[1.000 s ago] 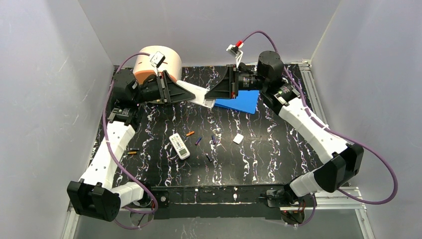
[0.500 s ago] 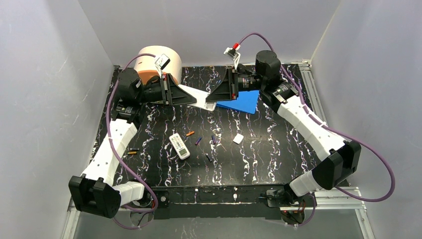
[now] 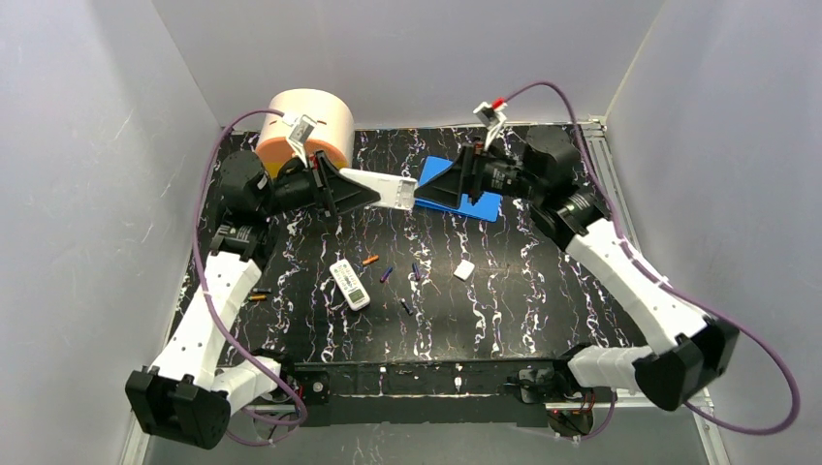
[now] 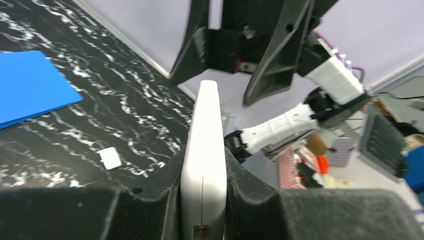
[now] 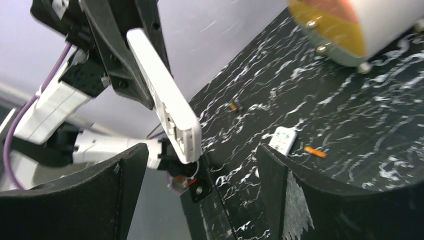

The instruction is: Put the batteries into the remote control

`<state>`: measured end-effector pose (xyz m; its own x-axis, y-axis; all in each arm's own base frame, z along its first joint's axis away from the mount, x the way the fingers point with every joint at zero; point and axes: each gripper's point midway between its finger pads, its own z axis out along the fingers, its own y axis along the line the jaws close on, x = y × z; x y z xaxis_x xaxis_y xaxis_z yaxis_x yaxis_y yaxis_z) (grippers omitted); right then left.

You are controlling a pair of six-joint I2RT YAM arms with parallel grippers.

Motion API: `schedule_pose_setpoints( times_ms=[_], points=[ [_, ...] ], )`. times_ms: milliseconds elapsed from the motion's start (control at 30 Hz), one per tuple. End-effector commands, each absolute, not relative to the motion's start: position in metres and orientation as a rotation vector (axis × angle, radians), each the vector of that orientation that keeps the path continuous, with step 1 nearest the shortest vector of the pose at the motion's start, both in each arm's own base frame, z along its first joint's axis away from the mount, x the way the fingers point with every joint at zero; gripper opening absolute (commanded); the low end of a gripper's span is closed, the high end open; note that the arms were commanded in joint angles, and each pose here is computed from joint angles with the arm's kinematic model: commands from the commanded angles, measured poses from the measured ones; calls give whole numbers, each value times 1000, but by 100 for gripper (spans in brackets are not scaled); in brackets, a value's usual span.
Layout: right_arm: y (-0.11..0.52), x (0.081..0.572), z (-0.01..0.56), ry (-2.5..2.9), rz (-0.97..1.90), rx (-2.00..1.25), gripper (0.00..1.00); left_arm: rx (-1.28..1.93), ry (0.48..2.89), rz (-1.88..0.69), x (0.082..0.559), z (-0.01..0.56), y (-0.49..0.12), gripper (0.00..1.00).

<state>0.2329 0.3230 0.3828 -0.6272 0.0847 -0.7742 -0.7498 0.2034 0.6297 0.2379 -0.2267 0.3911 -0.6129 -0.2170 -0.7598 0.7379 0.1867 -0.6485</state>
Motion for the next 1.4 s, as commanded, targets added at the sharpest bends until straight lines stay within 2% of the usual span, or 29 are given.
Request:
schedule_pose_setpoints(
  times_ms=[0, 133, 267, 367, 600, 700, 800, 900, 967, 1100, 1200, 1367],
  points=[
    [293, 259, 409, 1650, 1301, -385, 88, 544, 1601, -1334, 240, 380, -217, 0],
    [285, 269, 389, 1734, 1234, -279, 87, 390, 1719, -1131, 260, 357, -198, 0],
    [277, 288, 312, 2063, 1024, -228, 75, 214, 1823, -918, 273, 338, -168, 0],
    [277, 289, 263, 2243, 886, -170, 71, 103, 1854, -780, 275, 328, -145, 0],
    [299, 282, 175, 2505, 684, 101, 61, 24, 1828, -707, 257, 326, -125, 0],
    [327, 274, 152, 2545, 667, 69, 55, 15, 1823, -709, 248, 324, -123, 0],
    [341, 267, 135, 2608, 577, 44, 55, 0, 1822, -696, 241, 322, -118, 0],
    [341, 260, 114, 2652, 433, 132, 65, -20, 1812, -663, 234, 320, -111, 0],
    [349, 252, 95, 2703, 426, 198, 67, -34, 1803, -634, 231, 319, -105, 0],
    [370, 245, 66, 2778, 387, 257, 63, -61, 1802, -588, 223, 314, -95, 0],
    [376, 250, 59, 2787, 266, 254, 55, -78, 1813, -568, 217, 310, -90, 0],
    [396, 254, 52, 2778, 266, 254, 54, -81, 1818, -557, 209, 306, -86, 0]
  ],
)
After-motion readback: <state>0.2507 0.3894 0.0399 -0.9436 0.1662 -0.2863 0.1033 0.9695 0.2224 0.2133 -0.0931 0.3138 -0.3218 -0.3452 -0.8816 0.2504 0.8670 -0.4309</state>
